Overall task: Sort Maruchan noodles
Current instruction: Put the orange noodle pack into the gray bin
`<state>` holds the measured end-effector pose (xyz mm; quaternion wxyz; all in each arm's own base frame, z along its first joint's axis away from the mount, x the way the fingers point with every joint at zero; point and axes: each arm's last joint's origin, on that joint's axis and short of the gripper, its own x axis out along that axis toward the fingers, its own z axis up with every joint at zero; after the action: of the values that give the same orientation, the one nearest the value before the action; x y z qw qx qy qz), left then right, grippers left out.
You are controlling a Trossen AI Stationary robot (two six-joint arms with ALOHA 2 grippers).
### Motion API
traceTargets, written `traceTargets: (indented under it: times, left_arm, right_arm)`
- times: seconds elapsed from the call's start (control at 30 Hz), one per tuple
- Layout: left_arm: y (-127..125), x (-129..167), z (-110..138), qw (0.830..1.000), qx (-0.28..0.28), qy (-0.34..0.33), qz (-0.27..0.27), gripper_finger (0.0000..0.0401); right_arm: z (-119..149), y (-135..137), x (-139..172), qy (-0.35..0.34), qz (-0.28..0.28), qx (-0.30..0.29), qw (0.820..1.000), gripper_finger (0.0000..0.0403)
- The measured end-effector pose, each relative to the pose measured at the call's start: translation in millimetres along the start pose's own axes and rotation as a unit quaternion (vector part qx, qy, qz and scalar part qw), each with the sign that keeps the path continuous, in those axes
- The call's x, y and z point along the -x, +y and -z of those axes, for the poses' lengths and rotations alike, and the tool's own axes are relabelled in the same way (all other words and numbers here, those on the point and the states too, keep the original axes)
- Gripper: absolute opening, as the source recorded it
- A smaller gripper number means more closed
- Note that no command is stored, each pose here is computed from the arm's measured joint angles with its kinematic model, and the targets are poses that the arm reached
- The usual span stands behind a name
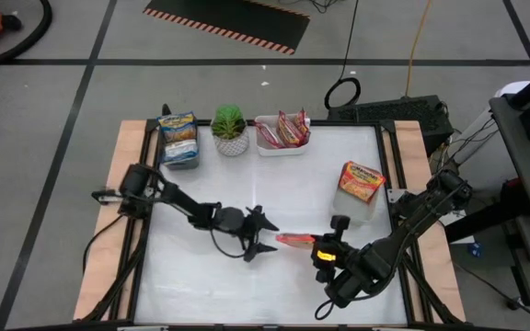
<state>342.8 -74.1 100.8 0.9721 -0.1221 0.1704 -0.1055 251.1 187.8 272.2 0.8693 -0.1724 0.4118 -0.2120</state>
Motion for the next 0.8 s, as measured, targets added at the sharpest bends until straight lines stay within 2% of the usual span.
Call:
traceTargets:
  times: [0.13, 0.27, 0.37, 0.53, 0.63, 0.7, 0.8]
  left_arm:
    - [-10, -6, 3, 0.995, -0.032, -0.082, 0.044, 0.034]
    - [-22, -8, 8, 0.986, -0.096, -0.135, 0.021, 0.034]
    - [-28, -11, 2, 0.982, -0.106, -0.153, 0.015, 0.034]
    - [-32, -21, -12, 0.981, -0.083, -0.175, 0.02, 0.034]
    - [-34, -28, -16, 0.984, -0.084, -0.156, 0.014, 0.0335]
    - [-36, -31, -16, 0.985, -0.087, -0.148, 0.009, 0.0321]
    - [-37, -32, -16, 0.986, -0.091, -0.141, 0.008, 0.0279]
  right_arm:
    - [-1, 0, -1, -0.003, -0.002, -0.006, 1.0, 0.0]
    - [-3, -2, -3, -0.002, 0.001, -0.021, 1.0, 0.0]
    - [-6, -4, -6, -0.006, 0.003, -0.031, 0.999, 0.0]
    - [-15, -5, -11, -0.029, 0.004, -0.028, 0.999, 0.0]
    - [-21, -4, -14, -0.043, -0.004, -0.028, 0.999, 0.0]
    - [-24, -3, -14, -0.051, -0.009, -0.026, 0.998, 0.0]
    - [-25, -2, -14, -0.056, -0.012, -0.025, 0.998, 0.0]
